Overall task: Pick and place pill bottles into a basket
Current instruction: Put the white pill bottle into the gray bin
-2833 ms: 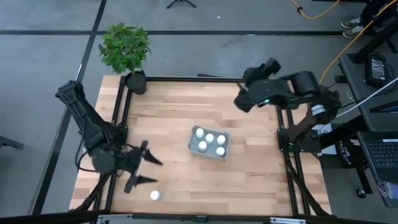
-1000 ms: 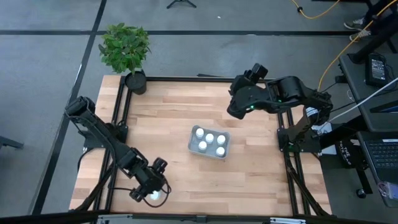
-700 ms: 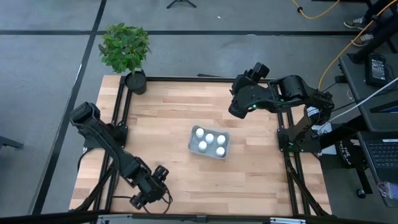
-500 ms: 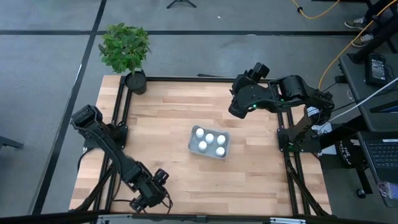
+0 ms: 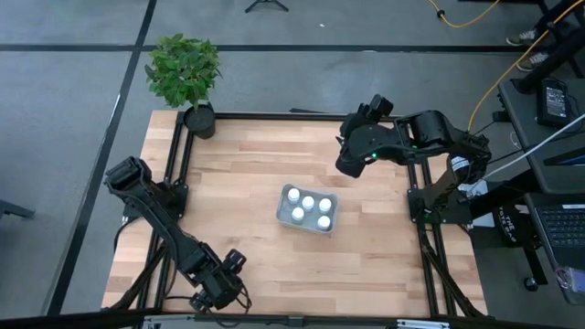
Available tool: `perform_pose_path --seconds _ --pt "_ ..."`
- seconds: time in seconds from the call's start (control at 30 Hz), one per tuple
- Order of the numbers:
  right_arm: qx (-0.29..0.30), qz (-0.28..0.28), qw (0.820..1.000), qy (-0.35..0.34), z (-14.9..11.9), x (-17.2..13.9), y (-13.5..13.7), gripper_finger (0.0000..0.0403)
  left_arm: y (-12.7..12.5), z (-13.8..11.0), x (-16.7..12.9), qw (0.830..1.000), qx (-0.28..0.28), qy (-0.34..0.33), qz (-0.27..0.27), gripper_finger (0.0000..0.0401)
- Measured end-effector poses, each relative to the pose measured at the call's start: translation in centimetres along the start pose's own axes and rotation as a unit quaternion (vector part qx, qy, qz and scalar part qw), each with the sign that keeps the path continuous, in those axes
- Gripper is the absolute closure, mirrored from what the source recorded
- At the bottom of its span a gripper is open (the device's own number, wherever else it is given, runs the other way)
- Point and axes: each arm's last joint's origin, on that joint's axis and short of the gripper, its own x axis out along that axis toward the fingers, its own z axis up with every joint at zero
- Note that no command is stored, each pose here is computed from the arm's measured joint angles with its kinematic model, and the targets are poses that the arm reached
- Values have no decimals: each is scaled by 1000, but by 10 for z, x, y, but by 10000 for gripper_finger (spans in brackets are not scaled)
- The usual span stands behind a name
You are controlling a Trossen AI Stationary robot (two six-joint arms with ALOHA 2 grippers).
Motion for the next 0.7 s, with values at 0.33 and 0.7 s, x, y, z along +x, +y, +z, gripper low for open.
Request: perform_pose_path --seconds 0.33,0.7 --pt "-8 10 1000 -6 -1 -5 6 117 5 -16 16 1000 -1 25 5 106" --pt "-11 10 1000 -7 -1 -6 6 117 11 -14 22 1000 -6 3 -2 106"
